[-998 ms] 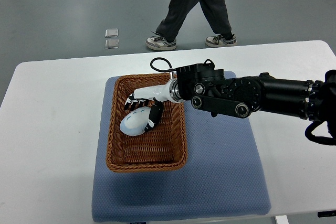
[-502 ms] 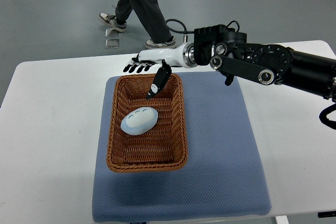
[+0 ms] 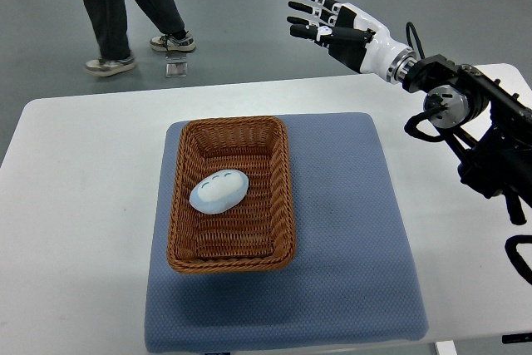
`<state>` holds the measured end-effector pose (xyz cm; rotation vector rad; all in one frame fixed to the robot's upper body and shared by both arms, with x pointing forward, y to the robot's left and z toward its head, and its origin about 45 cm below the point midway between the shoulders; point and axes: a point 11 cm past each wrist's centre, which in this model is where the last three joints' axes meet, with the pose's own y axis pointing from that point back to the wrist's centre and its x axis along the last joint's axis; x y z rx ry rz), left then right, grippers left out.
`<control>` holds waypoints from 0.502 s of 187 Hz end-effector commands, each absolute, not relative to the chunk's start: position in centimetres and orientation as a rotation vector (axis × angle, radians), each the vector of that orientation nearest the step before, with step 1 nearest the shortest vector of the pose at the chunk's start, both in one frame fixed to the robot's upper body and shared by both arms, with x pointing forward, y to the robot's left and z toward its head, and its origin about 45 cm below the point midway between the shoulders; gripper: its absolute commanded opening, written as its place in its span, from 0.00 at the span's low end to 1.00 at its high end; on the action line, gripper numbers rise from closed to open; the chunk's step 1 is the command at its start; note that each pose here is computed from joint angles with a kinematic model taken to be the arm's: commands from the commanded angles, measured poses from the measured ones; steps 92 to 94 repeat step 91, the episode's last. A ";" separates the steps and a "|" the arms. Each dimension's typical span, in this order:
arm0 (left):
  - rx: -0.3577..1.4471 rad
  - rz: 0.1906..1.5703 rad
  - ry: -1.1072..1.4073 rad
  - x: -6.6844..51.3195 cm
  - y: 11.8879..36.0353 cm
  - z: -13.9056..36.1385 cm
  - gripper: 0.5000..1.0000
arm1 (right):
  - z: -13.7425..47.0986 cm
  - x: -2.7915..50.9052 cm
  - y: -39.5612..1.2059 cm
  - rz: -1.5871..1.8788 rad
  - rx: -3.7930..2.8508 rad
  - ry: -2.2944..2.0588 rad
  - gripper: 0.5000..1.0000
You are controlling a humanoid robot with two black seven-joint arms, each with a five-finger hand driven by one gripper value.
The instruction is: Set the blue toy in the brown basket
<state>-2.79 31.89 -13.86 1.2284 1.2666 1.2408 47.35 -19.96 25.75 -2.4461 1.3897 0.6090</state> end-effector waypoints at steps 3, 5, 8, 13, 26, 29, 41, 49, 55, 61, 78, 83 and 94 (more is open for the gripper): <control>1.231 1.242 1.266 -2.8 32.0 -13.9 1.00 | 22.7 47.2 -22.1 0.761 -2.228 1.440 0.81; 1.231 1.242 1.266 -2.8 32.0 -13.9 1.00 | 22.4 47.2 -22.2 0.769 -2.212 1.446 0.81; 1.232 1.241 1.265 -2.8 32.0 -13.9 1.00 | 21.9 47.2 -22.8 0.789 -2.160 1.460 0.81; 1.232 1.241 1.265 -2.8 32.0 -13.9 1.00 | 21.4 47.1 -22.9 0.809 -2.133 1.465 0.81; 1.232 1.241 1.265 -2.8 32.0 -13.9 1.00 | 19.8 46.5 -22.3 0.875 -2.067 1.468 0.81; 1.230 1.240 1.266 -2.8 31.9 -13.9 1.00 | 19.5 46.4 -22.1 0.887 -2.063 1.467 0.81; 1.229 1.239 1.266 -2.8 31.9 -13.9 1.00 | 19.0 46.2 -21.9 0.901 -2.058 1.471 0.81; 1.229 1.237 1.266 -2.8 31.8 -13.9 1.00 | 18.6 46.1 -21.8 0.910 -2.057 1.475 0.81; 1.229 1.237 1.266 -2.8 31.8 -13.9 1.00 | 18.1 45.9 -21.7 0.924 -2.052 1.479 0.81; 1.229 1.237 1.266 -2.8 31.8 -13.9 1.00 | 17.7 45.6 -21.5 0.939 -2.048 1.481 0.81; 1.230 1.235 1.265 -2.8 31.8 -13.9 1.00 | 17.2 45.5 -21.3 0.954 -2.043 1.484 0.81; 1.229 1.237 1.266 -2.8 31.8 -13.9 1.00 | 17.2 45.5 -21.3 0.954 -2.043 1.484 0.81; 1.229 1.237 1.266 -2.8 31.8 -13.9 1.00 | 17.1 45.4 -21.3 0.955 -2.043 1.486 0.81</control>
